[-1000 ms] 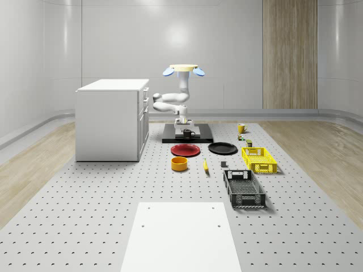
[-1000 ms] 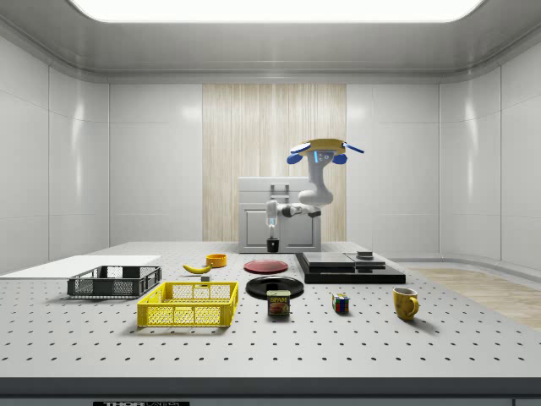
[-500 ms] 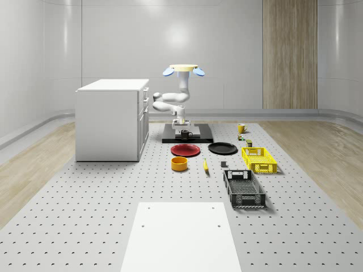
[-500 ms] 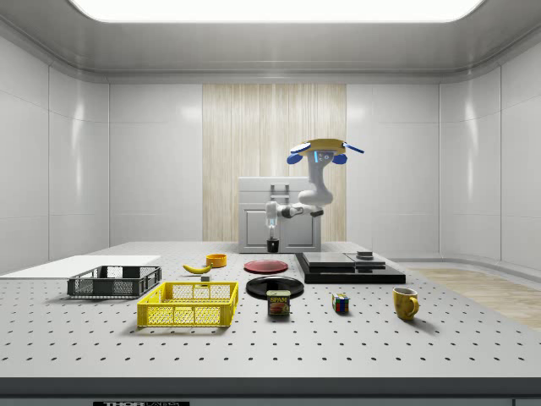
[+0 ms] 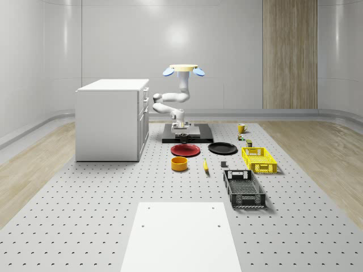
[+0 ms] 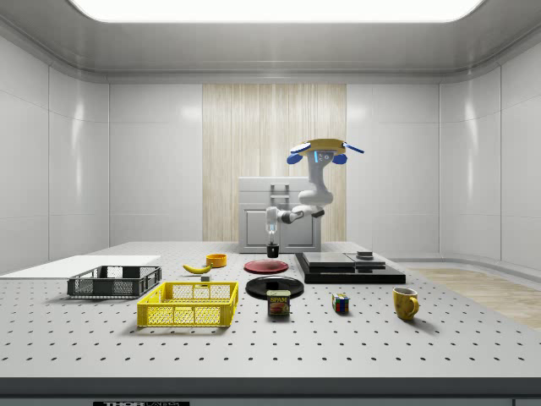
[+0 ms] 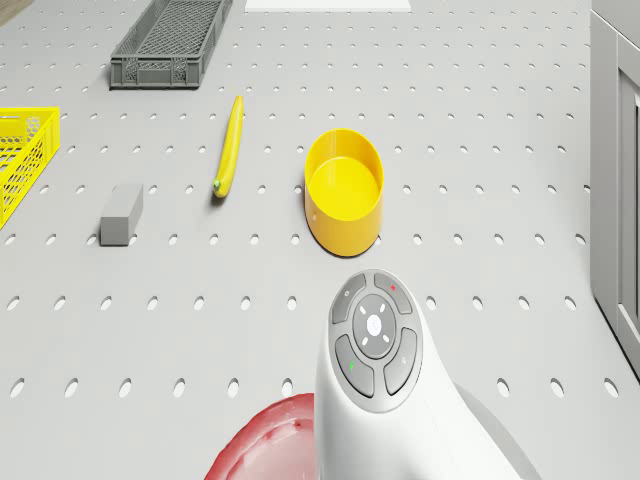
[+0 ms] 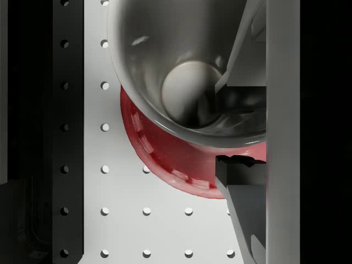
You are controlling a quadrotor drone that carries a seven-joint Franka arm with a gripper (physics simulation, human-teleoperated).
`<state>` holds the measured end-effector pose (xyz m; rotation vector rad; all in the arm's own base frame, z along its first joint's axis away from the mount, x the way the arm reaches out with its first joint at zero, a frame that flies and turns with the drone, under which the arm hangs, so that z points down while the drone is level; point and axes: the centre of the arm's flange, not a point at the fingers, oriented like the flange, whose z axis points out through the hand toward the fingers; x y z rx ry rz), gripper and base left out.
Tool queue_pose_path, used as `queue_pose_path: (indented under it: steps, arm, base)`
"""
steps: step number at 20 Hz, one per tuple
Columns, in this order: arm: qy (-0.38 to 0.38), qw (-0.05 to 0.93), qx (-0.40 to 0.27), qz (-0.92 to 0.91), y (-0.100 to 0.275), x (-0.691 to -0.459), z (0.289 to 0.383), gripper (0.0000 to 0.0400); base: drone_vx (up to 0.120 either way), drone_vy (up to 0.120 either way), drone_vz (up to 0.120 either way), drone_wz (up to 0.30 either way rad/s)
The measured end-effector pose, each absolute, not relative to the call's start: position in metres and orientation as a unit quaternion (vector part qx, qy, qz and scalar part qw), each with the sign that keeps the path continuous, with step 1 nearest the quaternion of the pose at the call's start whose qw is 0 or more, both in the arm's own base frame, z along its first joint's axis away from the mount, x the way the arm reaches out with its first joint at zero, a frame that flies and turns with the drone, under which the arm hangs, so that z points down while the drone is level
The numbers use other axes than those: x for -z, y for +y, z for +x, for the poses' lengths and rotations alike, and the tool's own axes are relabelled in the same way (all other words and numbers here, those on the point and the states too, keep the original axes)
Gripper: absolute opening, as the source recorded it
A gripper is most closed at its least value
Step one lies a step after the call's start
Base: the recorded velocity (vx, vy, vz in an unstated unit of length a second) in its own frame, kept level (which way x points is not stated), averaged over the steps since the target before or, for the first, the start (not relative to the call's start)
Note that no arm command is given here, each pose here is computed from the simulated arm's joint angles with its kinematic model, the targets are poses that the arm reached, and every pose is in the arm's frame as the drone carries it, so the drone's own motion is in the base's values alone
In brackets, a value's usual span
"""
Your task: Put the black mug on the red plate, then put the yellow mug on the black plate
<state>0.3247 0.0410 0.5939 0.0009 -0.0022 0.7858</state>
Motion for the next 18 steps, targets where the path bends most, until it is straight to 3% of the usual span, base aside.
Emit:
queue_pose_path:
  steps: [14,15,16,18]
  arm:
    - [-0.001,0.924,-0.383,0.000,0.025,-0.632,0.3247,0.0110]
    - [-0.001,0.924,-0.383,0.000,0.025,-0.635,0.3247,0.0133]
    - [-0.001,0.924,-0.383,0.000,0.024,-0.637,0.3247,0.0192]
    - [-0.001,0.924,-0.383,0.000,0.023,-0.637,0.3247,0.0274]
  base:
    - [0.000,0.000,0.000,0.000]
    - [0.000,0.000,0.000,0.000]
    - [0.000,0.000,0.000,0.000]
    - [0.000,0.000,0.000,0.000]
